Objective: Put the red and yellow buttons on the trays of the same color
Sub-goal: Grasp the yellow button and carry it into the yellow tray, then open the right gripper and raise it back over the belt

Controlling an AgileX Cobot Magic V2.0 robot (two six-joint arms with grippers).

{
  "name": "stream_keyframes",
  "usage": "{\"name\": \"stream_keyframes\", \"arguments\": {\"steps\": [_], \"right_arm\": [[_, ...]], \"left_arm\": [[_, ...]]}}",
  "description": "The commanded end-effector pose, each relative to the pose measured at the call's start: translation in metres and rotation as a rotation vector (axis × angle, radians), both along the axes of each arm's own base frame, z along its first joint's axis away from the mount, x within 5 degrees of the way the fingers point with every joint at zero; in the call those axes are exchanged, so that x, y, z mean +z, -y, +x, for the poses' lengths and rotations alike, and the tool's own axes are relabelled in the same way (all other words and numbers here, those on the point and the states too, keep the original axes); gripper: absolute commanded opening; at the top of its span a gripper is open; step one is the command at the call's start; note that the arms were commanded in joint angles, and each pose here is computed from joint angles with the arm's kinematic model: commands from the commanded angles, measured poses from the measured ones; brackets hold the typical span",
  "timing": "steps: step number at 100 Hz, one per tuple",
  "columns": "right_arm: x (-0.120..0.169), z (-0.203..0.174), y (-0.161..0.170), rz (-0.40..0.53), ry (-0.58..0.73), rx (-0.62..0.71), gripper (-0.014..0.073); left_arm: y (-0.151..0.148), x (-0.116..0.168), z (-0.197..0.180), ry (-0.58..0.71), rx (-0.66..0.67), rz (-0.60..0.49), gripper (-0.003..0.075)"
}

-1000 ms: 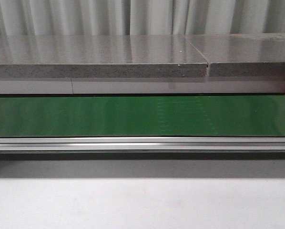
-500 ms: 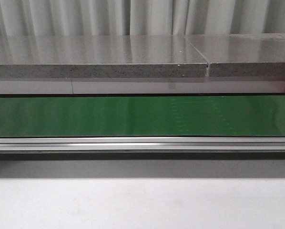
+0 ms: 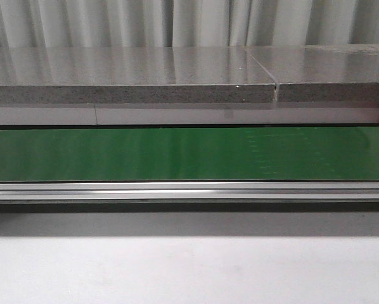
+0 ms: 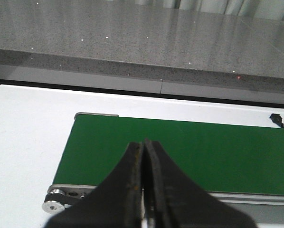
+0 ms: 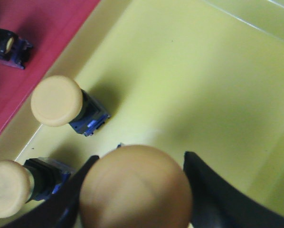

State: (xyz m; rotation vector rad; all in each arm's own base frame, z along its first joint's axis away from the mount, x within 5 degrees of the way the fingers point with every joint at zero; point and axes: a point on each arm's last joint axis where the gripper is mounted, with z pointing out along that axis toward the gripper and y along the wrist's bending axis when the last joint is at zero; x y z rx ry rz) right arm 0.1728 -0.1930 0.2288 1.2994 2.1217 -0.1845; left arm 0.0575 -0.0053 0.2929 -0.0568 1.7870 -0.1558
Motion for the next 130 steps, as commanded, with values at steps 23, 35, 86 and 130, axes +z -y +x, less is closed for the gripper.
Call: {"name": "stream_keyframes", "arguments": {"steps": [23,35,86,130], "right_arm": [[-0.013,0.02,0.006,-0.05,0.045,0.018,0.014],[-0.021,0.024,0.009,-0.043,0.033,0.02,0.014],[-0.046,0.029,0.016,-0.009,-0.023,0.029,0.0189],[-0.029,0.027,0.014,-0.056,0.019,0.027,0.0469]], "left_arm": [[0.0,0.015,0.001,0.089,-0.005,-0.009,-0.0019],[0.0,0.015,0.001,0.089,-0.005,-0.009,-0.0019],[0.0,0.015,0.001,0.089,-0.005,-0.009,-0.0019],[0.0,0.015,0.001,0.089,-0.005,-0.009,-0.0019]]}}
